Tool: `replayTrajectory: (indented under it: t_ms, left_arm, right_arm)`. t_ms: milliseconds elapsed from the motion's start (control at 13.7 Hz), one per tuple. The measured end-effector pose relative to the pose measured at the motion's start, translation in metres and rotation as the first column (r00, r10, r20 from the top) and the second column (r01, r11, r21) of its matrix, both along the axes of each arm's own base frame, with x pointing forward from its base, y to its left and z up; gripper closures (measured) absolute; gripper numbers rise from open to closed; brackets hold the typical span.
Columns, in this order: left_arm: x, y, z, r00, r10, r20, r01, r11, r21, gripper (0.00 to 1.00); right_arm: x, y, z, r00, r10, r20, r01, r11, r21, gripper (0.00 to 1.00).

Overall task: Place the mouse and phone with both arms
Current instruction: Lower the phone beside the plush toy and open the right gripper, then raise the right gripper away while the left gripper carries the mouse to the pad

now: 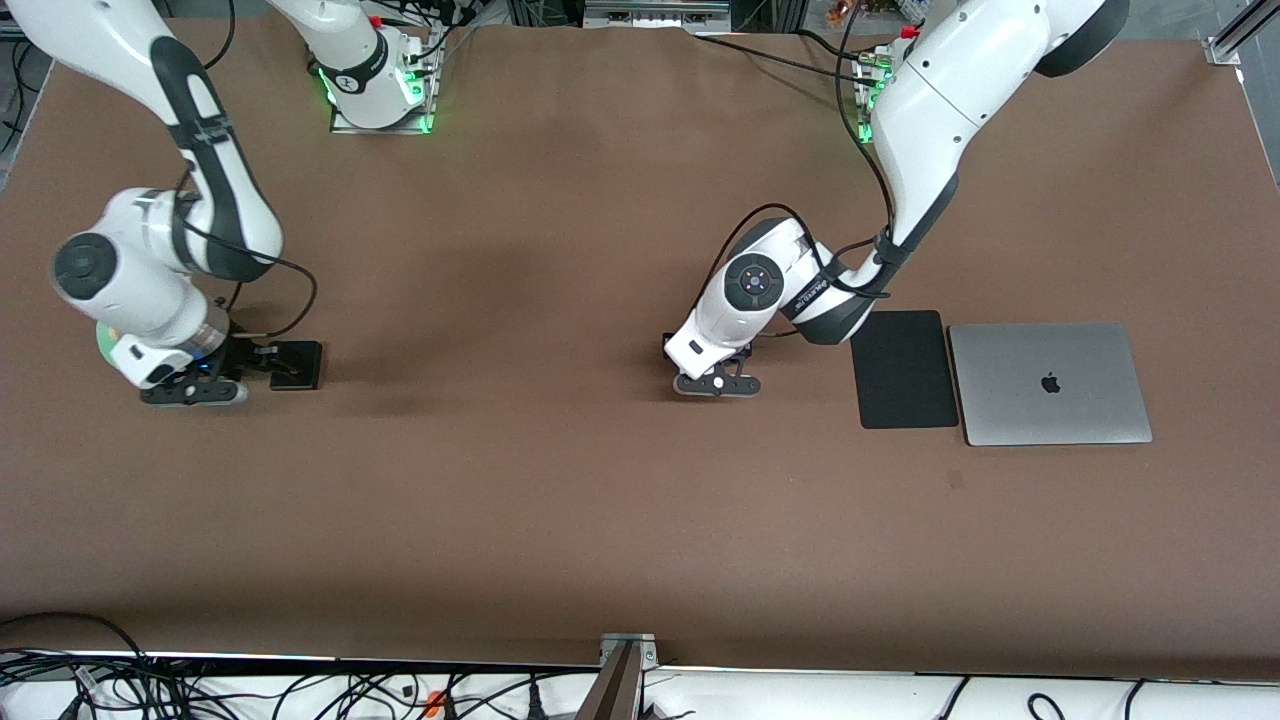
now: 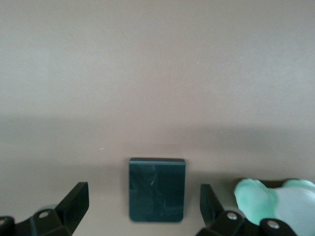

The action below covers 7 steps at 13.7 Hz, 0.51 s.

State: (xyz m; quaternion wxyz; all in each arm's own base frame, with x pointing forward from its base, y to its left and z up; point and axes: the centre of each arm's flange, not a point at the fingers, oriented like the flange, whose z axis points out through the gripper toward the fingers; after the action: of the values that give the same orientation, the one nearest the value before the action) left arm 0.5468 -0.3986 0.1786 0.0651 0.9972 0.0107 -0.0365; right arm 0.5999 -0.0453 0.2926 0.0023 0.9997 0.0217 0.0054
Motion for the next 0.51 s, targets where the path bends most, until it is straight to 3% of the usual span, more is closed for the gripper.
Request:
replayTrajectory:
  t_ms: [219, 511]
  left_arm:
    - [0.018, 0.024, 0.012, 0.999, 0.031, -0.02, -0.031, 0.999, 0.039, 0.39]
    - [0.051, 0.1, 0.038, 0.998, -0.04, -0.052, 0.045, 0.994, 0.099, 0.39]
  right_arm:
    - [0.021, 0.004, 0.08, 0.998, -0.011, -0.059, 0.014, 0.998, 0.054, 0.0]
    - [0.025, 0.009, 0.147, 0.998, 0.003, -0.062, 0.001, 0.998, 0.066, 0.0]
